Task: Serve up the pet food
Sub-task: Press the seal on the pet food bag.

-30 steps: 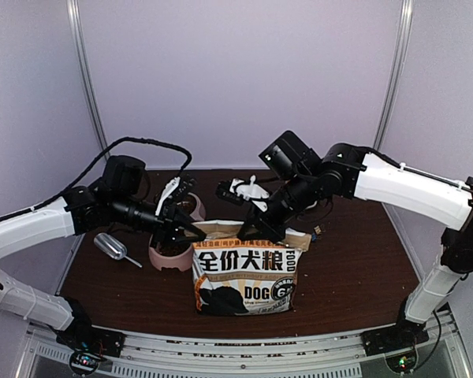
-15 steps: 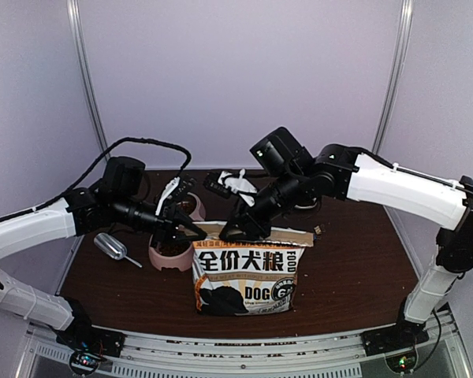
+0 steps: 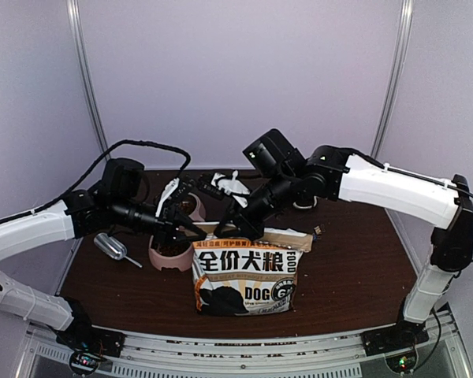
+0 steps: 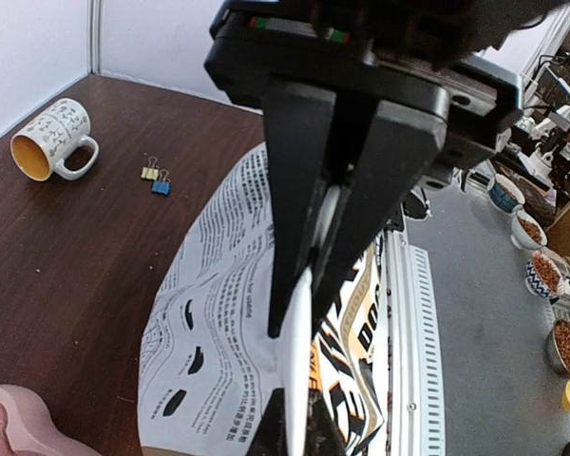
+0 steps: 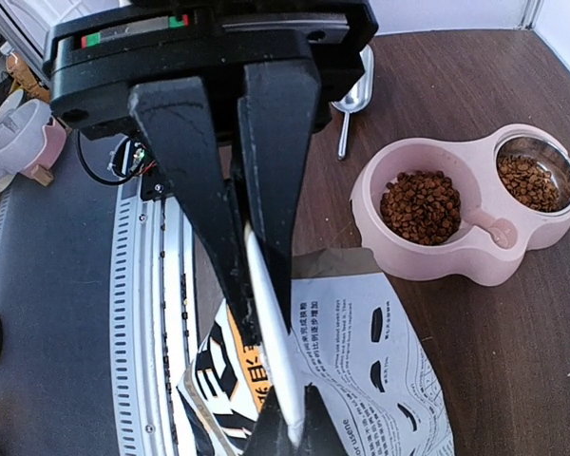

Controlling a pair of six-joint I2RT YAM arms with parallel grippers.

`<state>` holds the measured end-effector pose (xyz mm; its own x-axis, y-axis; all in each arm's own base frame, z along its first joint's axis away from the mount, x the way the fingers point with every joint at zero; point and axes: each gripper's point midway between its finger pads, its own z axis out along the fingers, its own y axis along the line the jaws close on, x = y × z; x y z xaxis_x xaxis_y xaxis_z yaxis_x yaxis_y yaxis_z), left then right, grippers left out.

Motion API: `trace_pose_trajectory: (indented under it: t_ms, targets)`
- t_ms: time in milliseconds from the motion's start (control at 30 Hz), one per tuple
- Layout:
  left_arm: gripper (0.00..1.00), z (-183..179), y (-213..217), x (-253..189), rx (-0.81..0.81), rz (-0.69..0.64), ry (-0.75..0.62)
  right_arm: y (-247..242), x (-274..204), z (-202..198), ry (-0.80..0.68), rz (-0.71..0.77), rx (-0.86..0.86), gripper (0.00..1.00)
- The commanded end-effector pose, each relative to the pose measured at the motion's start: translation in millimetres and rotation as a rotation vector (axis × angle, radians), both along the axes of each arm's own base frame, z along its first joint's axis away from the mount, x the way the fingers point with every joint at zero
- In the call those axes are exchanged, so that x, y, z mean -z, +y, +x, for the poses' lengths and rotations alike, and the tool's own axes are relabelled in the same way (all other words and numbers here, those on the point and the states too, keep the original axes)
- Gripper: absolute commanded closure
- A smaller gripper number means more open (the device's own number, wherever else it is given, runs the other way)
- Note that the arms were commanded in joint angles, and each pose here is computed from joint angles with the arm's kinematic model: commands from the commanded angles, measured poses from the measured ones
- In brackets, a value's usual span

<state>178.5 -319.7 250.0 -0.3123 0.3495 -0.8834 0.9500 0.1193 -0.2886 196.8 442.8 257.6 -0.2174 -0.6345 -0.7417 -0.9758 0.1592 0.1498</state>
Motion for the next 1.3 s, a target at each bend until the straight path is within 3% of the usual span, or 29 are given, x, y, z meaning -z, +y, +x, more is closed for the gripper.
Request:
trace_pose_trajectory:
  t_ms: [0, 200, 400, 1267]
  targets:
    - [1.0, 4, 9, -22, -0.029, -0.048, -0.091, -48, 8, 8, -0.002, -0.095, 0.079, 1.0]
    - [1.0, 11, 21, -29, -0.078, -0.044, -0.135, -103, 37, 18, 0.006, -0.23, 0.201, 1.0]
    - [1.0, 14, 27, -31, -0.098, -0.032, -0.151, -144, 48, 20, 0.021, -0.253, 0.301, 0.95]
    - [1.0, 22, 48, -40, -0.128, -0.029, -0.172, -234, 77, 16, -0.028, -0.44, 0.6, 0.93]
